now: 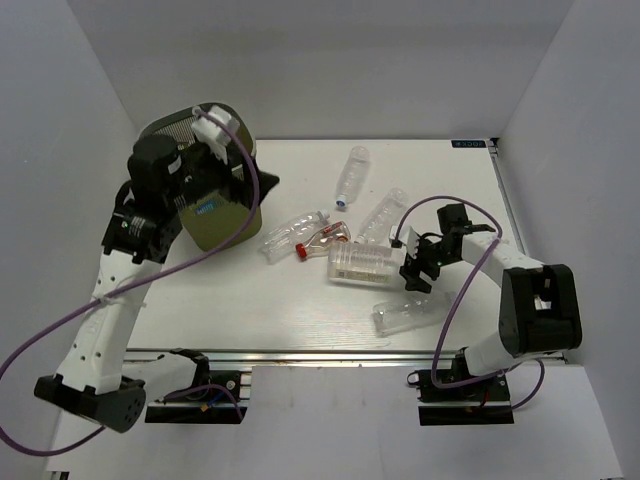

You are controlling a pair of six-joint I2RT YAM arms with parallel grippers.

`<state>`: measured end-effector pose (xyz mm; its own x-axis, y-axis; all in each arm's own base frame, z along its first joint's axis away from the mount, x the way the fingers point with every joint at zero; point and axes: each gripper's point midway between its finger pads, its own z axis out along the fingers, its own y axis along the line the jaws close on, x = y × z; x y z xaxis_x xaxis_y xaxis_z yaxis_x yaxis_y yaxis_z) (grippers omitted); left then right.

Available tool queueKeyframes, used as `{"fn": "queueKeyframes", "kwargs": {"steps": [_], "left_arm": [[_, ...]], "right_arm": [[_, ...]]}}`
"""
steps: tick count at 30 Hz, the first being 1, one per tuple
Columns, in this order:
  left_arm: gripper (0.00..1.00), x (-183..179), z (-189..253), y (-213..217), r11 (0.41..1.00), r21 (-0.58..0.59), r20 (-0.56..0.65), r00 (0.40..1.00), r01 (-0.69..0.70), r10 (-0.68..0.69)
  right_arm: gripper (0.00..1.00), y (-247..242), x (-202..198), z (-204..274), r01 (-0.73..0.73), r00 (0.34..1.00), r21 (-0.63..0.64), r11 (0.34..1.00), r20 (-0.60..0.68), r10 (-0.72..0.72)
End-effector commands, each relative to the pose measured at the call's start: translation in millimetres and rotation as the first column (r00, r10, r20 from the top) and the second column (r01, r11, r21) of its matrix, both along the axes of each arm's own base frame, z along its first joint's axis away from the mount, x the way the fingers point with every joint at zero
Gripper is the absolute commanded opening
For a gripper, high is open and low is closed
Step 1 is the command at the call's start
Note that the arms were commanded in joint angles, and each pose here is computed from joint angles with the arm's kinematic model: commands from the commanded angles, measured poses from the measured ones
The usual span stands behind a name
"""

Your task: Put the plastic bottles in the bin

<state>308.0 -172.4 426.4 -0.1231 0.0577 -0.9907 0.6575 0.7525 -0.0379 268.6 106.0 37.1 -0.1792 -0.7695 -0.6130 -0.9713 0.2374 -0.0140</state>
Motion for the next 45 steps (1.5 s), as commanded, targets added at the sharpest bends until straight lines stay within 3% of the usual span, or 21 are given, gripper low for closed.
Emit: {"fn": "queueKeyframes", "kwargs": {"steps": [1, 5, 6, 9, 12, 16, 19, 20, 21, 23, 24, 25, 27, 28, 30, 31, 33, 34, 38, 41, 45], "left_arm": [[1.00, -37, -43, -25, 0.976, -0.026, -0.105, 0.971, 0.214, -0.216], [1.00, -46, -76, -22, 0.978, -0.036, -0.179, 0.961, 0.207, -0.210], [1.00, -49, -79, -21, 0.978, -0.036, -0.181, 0.961, 0.207, -0.210], [1.00, -56, -97, -21, 0.977, -0.051, -0.232, 0.949, 0.208, -0.214], [1.00, -60, -123, -20, 0.978, -0.051, -0.302, 0.931, 0.201, -0.207], [1.00, -80, -171, -28, 0.967, -0.102, -0.441, 0.860, 0.235, -0.256], [1.00, -91, -187, -34, 0.960, -0.147, -0.481, 0.831, 0.237, -0.279], [1.00, -96, -186, -35, 0.956, -0.168, -0.476, 0.829, 0.241, -0.293], [1.00, -101, -189, -39, 0.949, -0.196, -0.496, 0.810, 0.248, -0.314], [1.00, -106, -201, -43, 0.943, -0.219, -0.524, 0.785, 0.251, -0.330], [1.00, -112, -205, -47, 0.934, -0.233, -0.537, 0.765, 0.270, -0.355], [1.00, -118, -219, -50, 0.934, -0.236, -0.577, 0.735, 0.269, -0.357], [1.00, -123, -228, -52, 0.931, -0.234, -0.591, 0.720, 0.280, -0.364], [1.00, -130, -238, -53, 0.930, -0.230, -0.611, 0.701, 0.287, -0.368], [1.00, -136, -253, -51, 0.935, -0.222, -0.633, 0.689, 0.276, -0.353], [1.00, -140, -259, -52, 0.934, -0.219, -0.645, 0.677, 0.281, -0.355], [1.00, -146, -265, -53, 0.933, -0.236, -0.656, 0.663, 0.273, -0.360], [1.00, -149, -268, -55, 0.931, -0.241, -0.662, 0.655, 0.276, -0.365], [1.00, -152, -265, -56, 0.933, -0.243, -0.646, 0.673, 0.265, -0.360], [1.00, -153, -264, -57, 0.932, -0.240, -0.639, 0.679, 0.271, -0.362], [1.00, -157, -264, -59, 0.931, -0.239, -0.643, 0.673, 0.277, -0.366]], "right_arm": [[0.83, 16, 8, 4, -0.063, 0.997, 0.044, 0.997, 0.049, 0.060], [0.52, 23, 6, 1, -0.121, 0.993, 0.064, 0.991, 0.026, 0.119], [0.32, 25, 4, 2, -0.123, 0.992, 0.076, 0.989, 0.010, 0.123], [0.11, 22, 1, 7, -0.133, 0.991, 0.064, 0.989, 0.013, 0.132], [0.00, 15, -7, 24, -0.154, 0.987, 0.041, 0.987, 0.055, 0.152], [0.00, 25, 2, 98, -0.162, 0.971, 0.100, 0.982, 0.192, 0.140], [0.00, 38, 34, 191, -0.085, 0.936, 0.202, 0.976, 0.352, 0.009], [0.00, 44, 41, 206, -0.070, 0.931, 0.228, 0.971, 0.365, -0.018], [0.00, 50, 53, 253, -0.005, 0.918, 0.307, 0.952, 0.380, -0.117], [0.00, 66, 76, 287, -0.013, 0.895, 0.353, 0.936, 0.422, -0.146], [0.00, 72, 84, 289, 0.029, 0.908, 0.375, 0.927, 0.378, -0.181], [0.00, 98, 83, 309, -0.036, 0.895, 0.384, 0.922, 0.424, -0.141], [0.00, 113, 106, 317, -0.022, 0.882, 0.379, 0.925, 0.443, -0.160], [0.00, 127, 108, 359, -0.071, 0.839, 0.408, 0.910, 0.518, -0.167], [0.00, 151, 132, 348, -0.049, 0.845, 0.383, 0.922, 0.509, -0.167], [0.00, 165, 127, 407, -0.119, 0.778, 0.418, 0.900, 0.602, -0.177], [0.00, 203, 151, 383, -0.091, 0.794, 0.380, 0.921, 0.585, -0.163], [0.00, 204, 153, 423, -0.109, 0.721, 0.396, 0.912, 0.663, -0.202], [0.00, 252, 165, 420, -0.162, 0.608, 0.358, 0.920, 0.770, -0.192], [0.00, 287, 152, 400, -0.231, 0.583, 0.285, 0.930, 0.806, -0.102], [0.00, 323, 141, 395, -0.266, 0.561, 0.294, 0.918, 0.822, -0.100]]}}
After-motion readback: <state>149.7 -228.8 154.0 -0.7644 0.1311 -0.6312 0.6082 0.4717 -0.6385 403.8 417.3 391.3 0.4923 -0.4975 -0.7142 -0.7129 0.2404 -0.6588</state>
